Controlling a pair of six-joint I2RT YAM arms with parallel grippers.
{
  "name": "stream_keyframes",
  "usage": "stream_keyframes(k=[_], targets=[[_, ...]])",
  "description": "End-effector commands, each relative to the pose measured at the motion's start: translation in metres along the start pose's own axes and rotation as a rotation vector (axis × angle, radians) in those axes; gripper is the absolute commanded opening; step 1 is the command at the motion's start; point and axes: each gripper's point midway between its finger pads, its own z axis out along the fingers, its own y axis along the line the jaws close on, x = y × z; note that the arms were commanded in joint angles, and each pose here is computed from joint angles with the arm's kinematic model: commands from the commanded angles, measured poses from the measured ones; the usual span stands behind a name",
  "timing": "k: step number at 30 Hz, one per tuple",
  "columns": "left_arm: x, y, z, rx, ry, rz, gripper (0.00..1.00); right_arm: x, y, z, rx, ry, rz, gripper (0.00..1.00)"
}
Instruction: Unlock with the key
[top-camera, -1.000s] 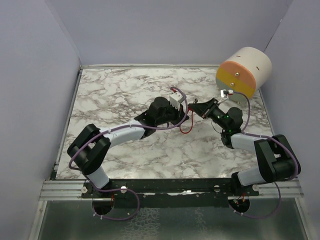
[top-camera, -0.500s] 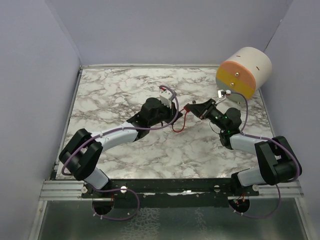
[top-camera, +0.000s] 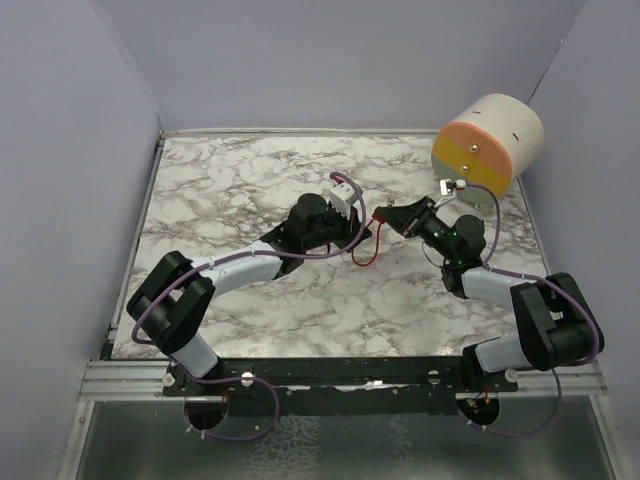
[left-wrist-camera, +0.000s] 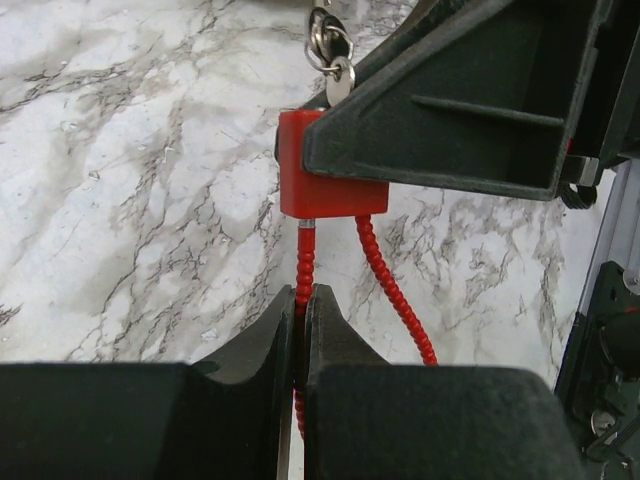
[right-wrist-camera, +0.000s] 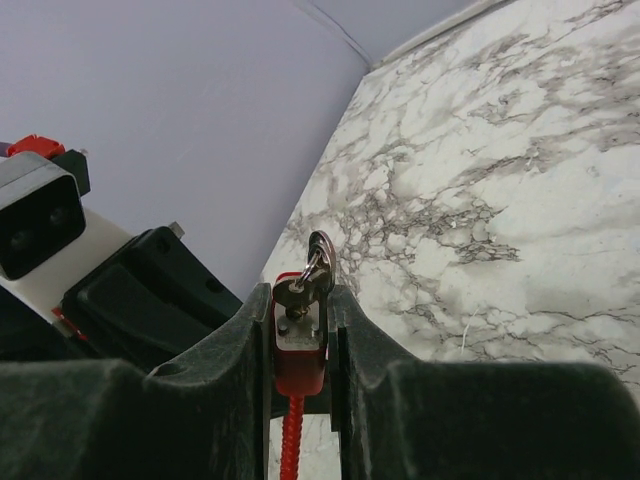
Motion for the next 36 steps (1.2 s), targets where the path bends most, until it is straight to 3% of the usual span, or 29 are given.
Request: stream_keyframes(k=[1,12,15,22,26,36], targets=[[-0.01,-0.019,0.005,0.087,-0.006,0.077,0.0,-0.019,-0.011,0.0,0.061,-0.078,-0.038,0.01],[-0.04,0.056,-0.028,-0.204,-0.096,-0.008,0.0,-0.015,-0.013,-0.001,0.063,-0.07,-0.041,0.01],[-0.035,0.047,-0.021,-0.142,-0.068,-0.016,0.0,-0.016,-0.013,-0.001,0.062,-0.072,-0.038,0.01],[-0.005,-0.019,0.01,0.1,0.035,0.065,0.0,-0.015,-0.013,0.003,0.053,-0.065,-0.033,0.01],[-0.005,-0.027,0.017,0.122,0.039,0.051,0.0,-0.016,-0.013,0.003,0.052,-0.071,-0.029,0.01],[-0.045,0.043,-0.01,-0.194,-0.116,-0.091,0.0,-0.018,-0.014,-0.001,0.066,-0.091,-0.026,0.01]])
